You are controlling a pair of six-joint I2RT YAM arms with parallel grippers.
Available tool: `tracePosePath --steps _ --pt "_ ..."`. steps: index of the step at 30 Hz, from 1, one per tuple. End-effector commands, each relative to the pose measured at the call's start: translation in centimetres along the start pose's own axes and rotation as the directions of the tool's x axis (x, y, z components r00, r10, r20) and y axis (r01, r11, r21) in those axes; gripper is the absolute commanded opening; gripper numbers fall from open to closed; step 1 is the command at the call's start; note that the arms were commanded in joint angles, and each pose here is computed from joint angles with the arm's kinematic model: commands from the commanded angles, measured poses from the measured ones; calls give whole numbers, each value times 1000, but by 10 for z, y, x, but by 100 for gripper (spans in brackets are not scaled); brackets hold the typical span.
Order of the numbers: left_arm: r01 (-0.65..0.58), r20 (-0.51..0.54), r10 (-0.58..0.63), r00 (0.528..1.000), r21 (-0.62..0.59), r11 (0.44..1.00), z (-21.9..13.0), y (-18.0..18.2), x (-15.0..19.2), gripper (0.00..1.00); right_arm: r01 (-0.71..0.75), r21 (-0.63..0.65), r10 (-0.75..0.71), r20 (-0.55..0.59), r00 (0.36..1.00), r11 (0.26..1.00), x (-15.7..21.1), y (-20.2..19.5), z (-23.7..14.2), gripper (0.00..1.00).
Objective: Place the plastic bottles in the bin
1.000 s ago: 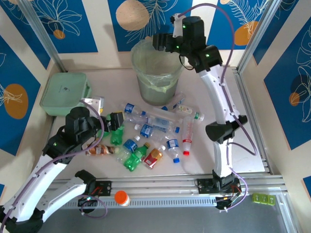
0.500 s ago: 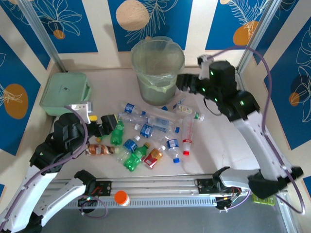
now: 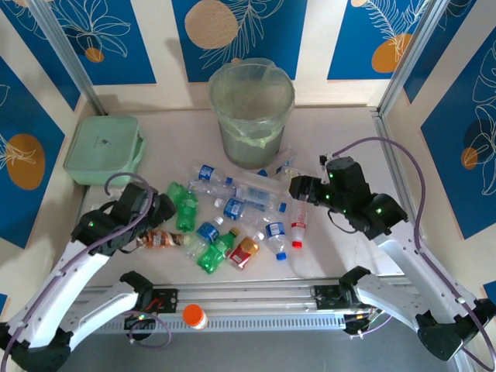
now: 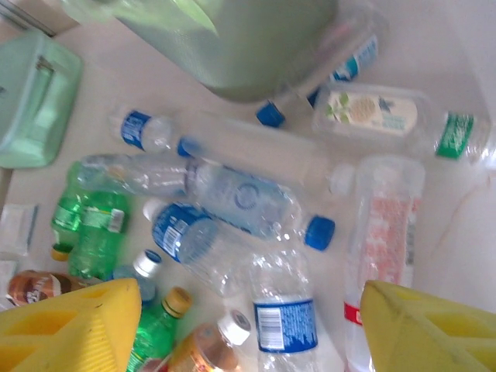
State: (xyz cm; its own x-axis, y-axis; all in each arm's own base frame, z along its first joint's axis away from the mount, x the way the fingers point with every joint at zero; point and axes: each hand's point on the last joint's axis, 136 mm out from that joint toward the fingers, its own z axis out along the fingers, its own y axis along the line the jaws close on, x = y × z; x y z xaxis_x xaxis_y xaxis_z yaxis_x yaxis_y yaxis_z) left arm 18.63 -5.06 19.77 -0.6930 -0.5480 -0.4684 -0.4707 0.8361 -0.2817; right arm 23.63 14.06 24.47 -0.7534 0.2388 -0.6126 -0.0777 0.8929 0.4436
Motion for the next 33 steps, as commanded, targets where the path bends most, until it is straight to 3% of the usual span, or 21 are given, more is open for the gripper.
tracePosePath --steps 1,7,10,14,26,33 --pt "47 -53 -54 997 -126 991 10 19 10 99 -36 0 36 28 999 999 -1 -2 -5 75" --pt "177 -159 -243 957 -344 922 17 56 34 99 -87 11 86 26 996 996 8 -9 -5 75" --pt "318 -107 -394 913 -421 850 22 79 42 99 -92 -27 93 31 995 995 12 -7 -1 75" --pt "499 -40 -557 829 -397 771 40 79 38 100 -86 -23 86 34 996 996 14 -9 6 75" --pt "631 23 -696 717 -444 636 80 83 49 100 -73 4 72 66 995 997 19 -21 -5 76" --pt "643 40 -710 704 -460 612 95 86 54 98 -75 2 75 76 994 997 16 -20 -2 76"
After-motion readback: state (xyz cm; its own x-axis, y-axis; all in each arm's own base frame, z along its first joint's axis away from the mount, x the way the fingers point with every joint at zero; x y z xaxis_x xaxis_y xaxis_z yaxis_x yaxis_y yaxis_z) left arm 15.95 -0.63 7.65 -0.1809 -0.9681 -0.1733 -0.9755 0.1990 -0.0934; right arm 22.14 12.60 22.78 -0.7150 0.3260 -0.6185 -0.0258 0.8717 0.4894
